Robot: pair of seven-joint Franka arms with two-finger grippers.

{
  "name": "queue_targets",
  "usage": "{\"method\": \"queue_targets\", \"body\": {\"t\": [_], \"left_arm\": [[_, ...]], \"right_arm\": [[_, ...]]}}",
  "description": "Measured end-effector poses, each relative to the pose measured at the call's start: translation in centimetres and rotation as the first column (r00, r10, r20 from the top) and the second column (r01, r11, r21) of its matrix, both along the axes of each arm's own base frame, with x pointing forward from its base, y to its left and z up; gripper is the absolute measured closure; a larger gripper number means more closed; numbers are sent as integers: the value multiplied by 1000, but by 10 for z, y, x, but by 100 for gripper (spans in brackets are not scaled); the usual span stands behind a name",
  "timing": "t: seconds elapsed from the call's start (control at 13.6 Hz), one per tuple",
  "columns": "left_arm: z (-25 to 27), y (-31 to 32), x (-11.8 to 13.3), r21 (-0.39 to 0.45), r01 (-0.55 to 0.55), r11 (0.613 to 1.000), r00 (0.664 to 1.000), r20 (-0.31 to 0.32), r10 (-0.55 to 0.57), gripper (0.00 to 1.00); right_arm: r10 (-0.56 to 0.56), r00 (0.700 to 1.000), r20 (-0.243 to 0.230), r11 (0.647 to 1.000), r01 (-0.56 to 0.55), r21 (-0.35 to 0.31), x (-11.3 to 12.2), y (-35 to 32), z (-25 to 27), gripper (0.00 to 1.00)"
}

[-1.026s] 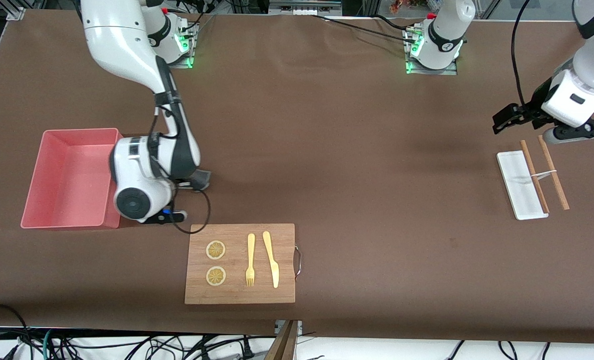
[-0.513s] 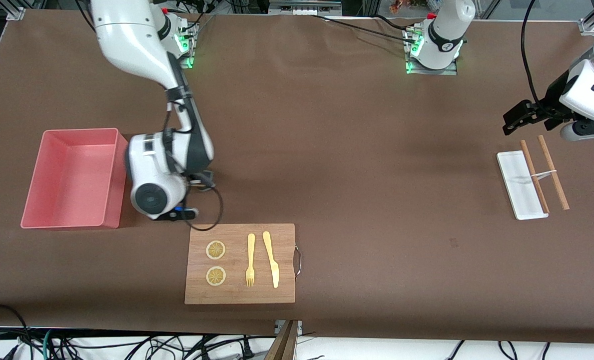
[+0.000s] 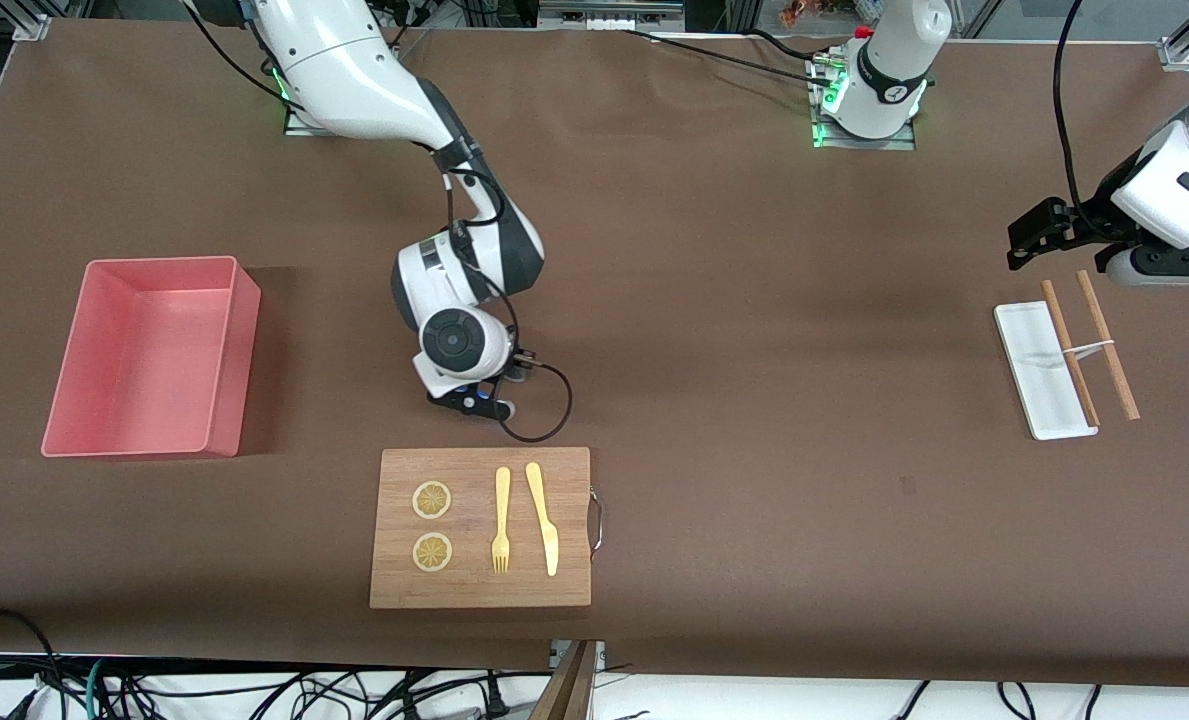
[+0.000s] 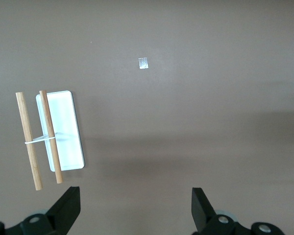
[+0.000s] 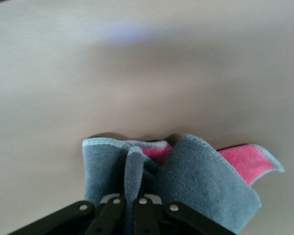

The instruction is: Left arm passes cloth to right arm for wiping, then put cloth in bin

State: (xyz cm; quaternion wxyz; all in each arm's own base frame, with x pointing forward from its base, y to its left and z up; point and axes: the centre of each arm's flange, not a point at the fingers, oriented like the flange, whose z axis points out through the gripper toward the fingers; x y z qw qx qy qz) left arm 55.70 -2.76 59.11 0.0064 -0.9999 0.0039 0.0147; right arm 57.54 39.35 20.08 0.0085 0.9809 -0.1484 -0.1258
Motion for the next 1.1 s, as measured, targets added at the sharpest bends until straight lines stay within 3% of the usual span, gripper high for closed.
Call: {"method": "queue_targets", "body": {"t": [0.37,0.73,0.88,1.1], "left_arm": [[9,10,5,0,2,1000,1000,7,-2,0],[15,13,8,0,1,1000,1000,13,-1,0],[14,13,10,0,2,1000,1000,12,-2,0],[14,13,10,0,2,1000,1000,13,-2,0]], "right_arm": [[-189,981,33,975,184,123,-22,67,16,98],[-340,940,-10,910,332,247,-37,113,41,98],[-345,938,-13,907,337,253,-35,112,42,98],[-260,965,-42,947,264,185,-36,84,11,98]]}}
